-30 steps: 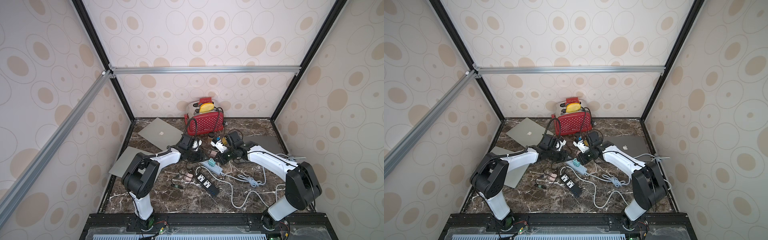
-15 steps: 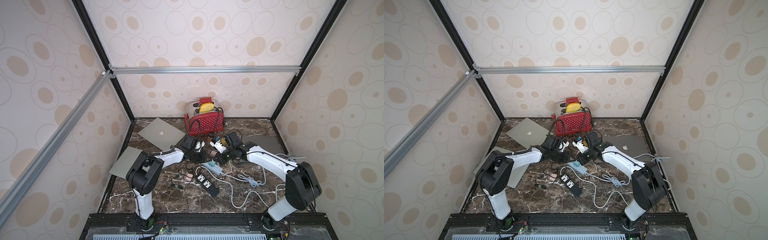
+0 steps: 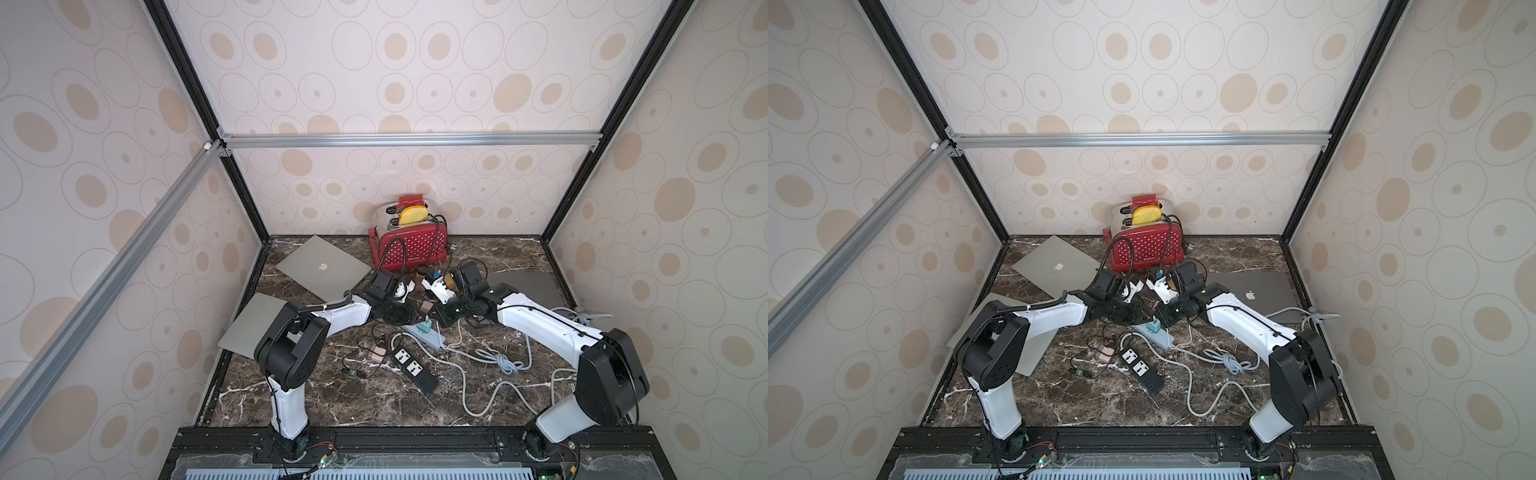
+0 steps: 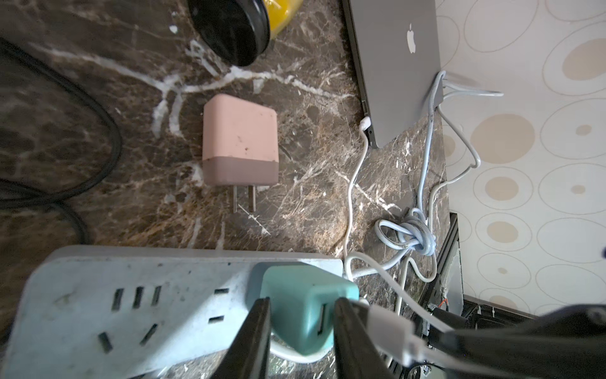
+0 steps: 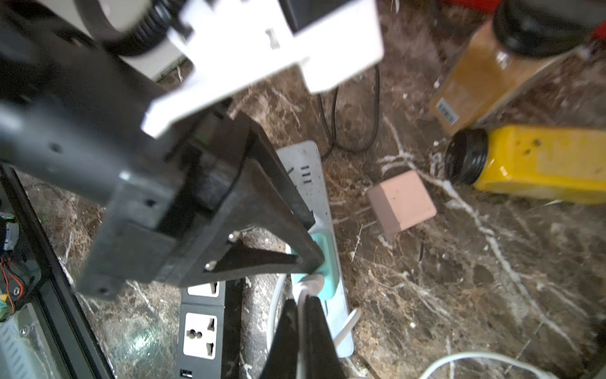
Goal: Unplug the laptop charger
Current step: Remove the charging cable from the plug, then place the charging cable at the center of the board.
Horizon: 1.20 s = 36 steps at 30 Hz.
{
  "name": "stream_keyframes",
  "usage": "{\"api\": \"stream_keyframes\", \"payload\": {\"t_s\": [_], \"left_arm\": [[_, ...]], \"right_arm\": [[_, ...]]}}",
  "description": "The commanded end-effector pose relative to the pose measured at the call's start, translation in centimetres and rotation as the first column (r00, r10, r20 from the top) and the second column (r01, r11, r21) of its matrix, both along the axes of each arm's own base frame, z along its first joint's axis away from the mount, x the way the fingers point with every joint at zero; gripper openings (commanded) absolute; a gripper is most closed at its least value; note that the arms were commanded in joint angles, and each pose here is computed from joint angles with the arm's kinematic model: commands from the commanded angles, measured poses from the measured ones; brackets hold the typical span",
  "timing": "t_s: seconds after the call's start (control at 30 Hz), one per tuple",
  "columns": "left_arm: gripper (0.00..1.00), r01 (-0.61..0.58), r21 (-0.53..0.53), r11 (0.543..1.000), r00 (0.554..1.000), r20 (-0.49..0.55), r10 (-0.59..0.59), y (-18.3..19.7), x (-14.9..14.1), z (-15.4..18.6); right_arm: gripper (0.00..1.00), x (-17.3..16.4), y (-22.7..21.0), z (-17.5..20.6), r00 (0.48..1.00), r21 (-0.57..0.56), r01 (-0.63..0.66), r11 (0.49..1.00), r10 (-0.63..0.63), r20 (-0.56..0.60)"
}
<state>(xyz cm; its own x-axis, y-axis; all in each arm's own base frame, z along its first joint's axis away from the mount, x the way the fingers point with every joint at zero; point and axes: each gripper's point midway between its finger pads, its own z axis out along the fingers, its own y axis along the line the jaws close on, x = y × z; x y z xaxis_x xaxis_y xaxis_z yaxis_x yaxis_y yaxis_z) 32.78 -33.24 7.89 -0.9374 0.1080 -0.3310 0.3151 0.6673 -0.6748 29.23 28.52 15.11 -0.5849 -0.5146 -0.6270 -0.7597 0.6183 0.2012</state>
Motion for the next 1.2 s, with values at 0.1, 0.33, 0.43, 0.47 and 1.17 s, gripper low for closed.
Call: {"api": "stream_keyframes", "payload": {"t_s": [0.1, 0.33, 0.43, 0.47, 1.17], "left_arm": [[0.32, -0.015, 0.172, 0.985, 0.994, -0.103, 0.033, 2.9, -2.5, -5.0], [0.37, -0.022, 0.091, 0.996, 0.999, -0.037, 0.025, 1.4, -0.9, -1.3], [0.44, -0.021, 0.031, 0.999, 1.000, -0.009, 0.022, 0.4, -0.1, 0.7], [0.46, -0.020, 0.015, 1.000, 1.000, 0.001, 0.020, 0.1, 0.1, 1.3], [0.56, 0.083, -0.026, 0.996, 0.978, 0.192, -0.076, -1.1, 0.4, 10.2]], "right_arm": [[0.00, 1.5, 1.1, 3.6, 0.995, 0.074, 0.014, 0.997, -0.021, 0.095], [0.00, 2.4, -3.6, -1.0, 0.989, -0.112, 0.149, 0.982, -0.147, 0.028], [0.02, 2.4, -5.3, -3.0, 0.984, -0.169, 0.175, 0.970, -0.177, 0.007], [0.04, 2.3, -5.5, -3.6, 0.984, -0.177, 0.177, 0.968, -0.180, -0.004], [0.56, 3.2, -9.4, -3.3, 0.956, -0.133, 0.287, 0.949, -0.292, -0.021]]}}
